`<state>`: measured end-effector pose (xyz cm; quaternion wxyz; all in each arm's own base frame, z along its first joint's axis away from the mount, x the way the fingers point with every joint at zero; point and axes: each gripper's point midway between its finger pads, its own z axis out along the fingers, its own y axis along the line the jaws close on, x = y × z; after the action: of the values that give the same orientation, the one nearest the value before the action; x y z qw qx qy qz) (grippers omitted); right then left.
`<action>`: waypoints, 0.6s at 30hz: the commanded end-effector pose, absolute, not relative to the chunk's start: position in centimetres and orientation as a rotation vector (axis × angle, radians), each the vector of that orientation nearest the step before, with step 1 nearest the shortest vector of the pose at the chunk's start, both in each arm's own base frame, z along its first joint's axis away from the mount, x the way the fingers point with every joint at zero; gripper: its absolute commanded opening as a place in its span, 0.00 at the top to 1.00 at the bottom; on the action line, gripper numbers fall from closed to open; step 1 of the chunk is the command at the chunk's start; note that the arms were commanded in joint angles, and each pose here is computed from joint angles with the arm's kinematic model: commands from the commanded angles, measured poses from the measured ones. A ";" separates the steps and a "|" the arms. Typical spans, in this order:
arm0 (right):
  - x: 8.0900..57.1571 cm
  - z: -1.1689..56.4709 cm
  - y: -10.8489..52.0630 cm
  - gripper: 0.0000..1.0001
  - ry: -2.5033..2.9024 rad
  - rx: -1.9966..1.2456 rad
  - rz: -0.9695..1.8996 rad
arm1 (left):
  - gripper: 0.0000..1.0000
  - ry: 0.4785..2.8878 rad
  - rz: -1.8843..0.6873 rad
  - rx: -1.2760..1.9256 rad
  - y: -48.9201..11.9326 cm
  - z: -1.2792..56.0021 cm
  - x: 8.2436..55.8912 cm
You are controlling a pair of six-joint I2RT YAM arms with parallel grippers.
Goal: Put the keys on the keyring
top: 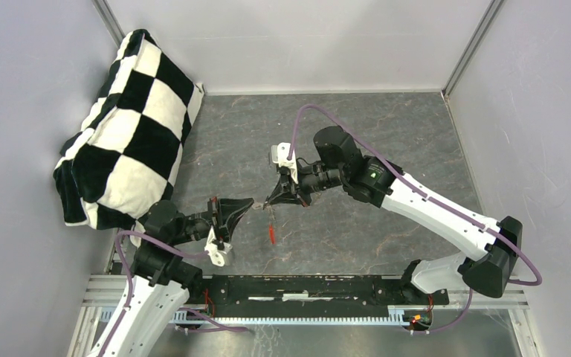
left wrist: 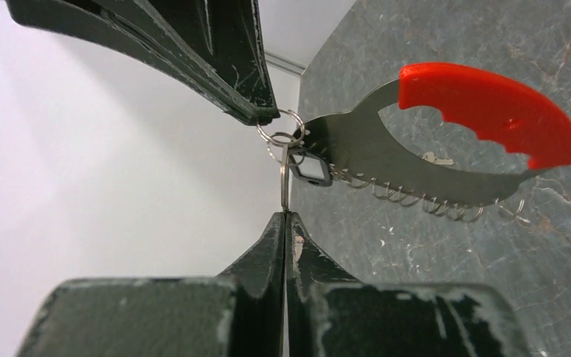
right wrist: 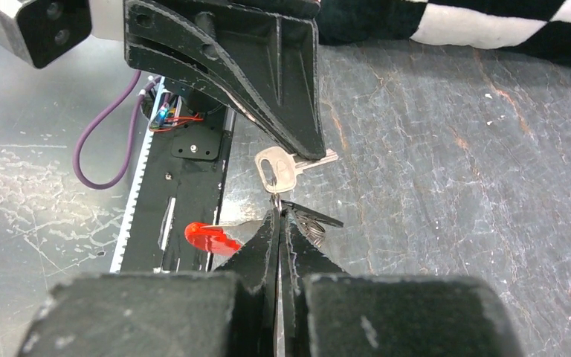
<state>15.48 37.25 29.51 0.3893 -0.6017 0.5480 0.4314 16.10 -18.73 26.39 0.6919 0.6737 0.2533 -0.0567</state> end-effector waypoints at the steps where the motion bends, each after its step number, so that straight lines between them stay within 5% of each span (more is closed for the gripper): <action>1: 16.5 30.3 37.8 1.00 1.388 -1.472 1.078 | 0.98 0.439 -0.012 1.508 -18.6 27.8 15.9; 12: 16.3 31.7 38.1 1.00 1.333 -1.363 1.142 | 0.97 0.278 0.009 1.686 -19.0 23.6 13.7; 18: 16.0 31.7 37.8 1.00 1.308 -1.338 1.160 | 0.82 0.329 -0.050 1.680 -19.1 23.6 13.7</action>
<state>15.91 37.77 27.53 0.3905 -0.5574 0.5770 0.4515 14.61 -18.61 23.79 0.6590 0.7343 0.1628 0.0018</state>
